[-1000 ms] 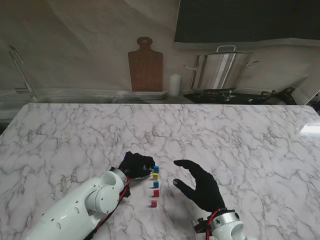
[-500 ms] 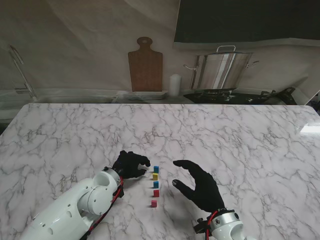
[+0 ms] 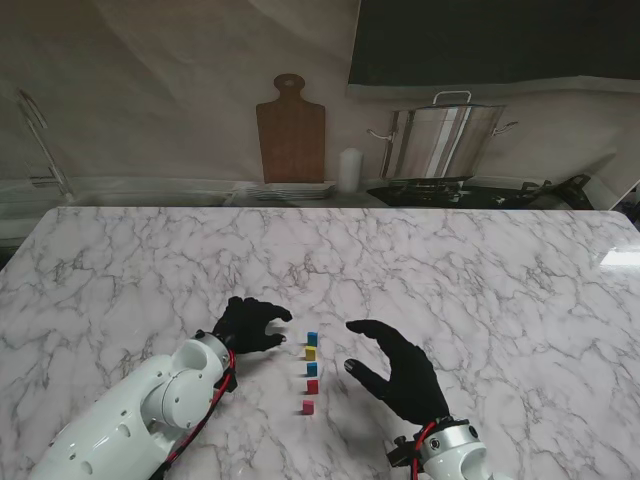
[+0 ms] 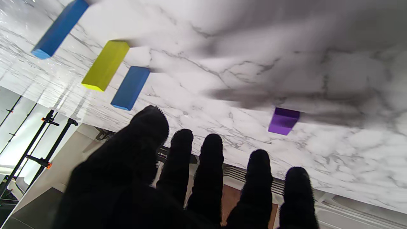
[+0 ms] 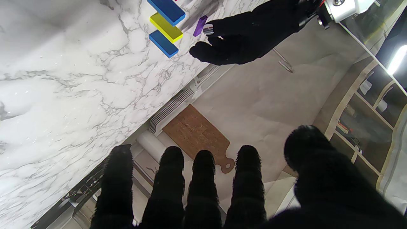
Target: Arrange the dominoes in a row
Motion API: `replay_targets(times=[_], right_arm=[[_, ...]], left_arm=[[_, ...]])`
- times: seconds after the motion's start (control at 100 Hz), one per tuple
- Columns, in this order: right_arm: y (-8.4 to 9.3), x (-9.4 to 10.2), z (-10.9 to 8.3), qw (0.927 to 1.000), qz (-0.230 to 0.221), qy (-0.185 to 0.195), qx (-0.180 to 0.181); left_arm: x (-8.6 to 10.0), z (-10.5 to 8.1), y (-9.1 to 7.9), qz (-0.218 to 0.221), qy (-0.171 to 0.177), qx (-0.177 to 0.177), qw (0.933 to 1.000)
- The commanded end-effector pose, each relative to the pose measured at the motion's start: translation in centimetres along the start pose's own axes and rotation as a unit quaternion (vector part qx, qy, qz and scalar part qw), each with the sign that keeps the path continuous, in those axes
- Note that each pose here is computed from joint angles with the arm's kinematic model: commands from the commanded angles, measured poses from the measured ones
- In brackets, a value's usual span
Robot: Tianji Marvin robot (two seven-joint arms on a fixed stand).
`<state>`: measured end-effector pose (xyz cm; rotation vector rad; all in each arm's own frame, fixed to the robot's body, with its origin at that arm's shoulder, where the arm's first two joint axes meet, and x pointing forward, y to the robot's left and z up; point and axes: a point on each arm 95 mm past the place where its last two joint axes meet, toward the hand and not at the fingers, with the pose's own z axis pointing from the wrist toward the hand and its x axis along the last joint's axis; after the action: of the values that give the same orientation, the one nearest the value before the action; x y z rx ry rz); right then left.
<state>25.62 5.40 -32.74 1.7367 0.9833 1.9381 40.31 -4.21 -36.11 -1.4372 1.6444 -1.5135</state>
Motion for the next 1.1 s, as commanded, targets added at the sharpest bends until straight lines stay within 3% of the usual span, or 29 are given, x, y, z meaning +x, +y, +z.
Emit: replay_targets(times=[0.0,0.62,1.09], right_arm=[[-0.2,0.0,-0.2,1.0000,0.001,0.000,0.002],[0.0,0.0,-0.1,1.0000,0.002,-0.002,-0.002],[0.3,-0.1,-0.1,1.0000,0.003,-0.005,-0.005]], left_arm=[[-0.3,-0.2,-0.2,0.005,-0.001,-0.005,1.0000],[-4.4,-0.2,-2.0,0.052,-0.051,-0.017,0.9972],[-5.9,1.8,-1.6,0.068,-0.117,-0.039,0.9901]])
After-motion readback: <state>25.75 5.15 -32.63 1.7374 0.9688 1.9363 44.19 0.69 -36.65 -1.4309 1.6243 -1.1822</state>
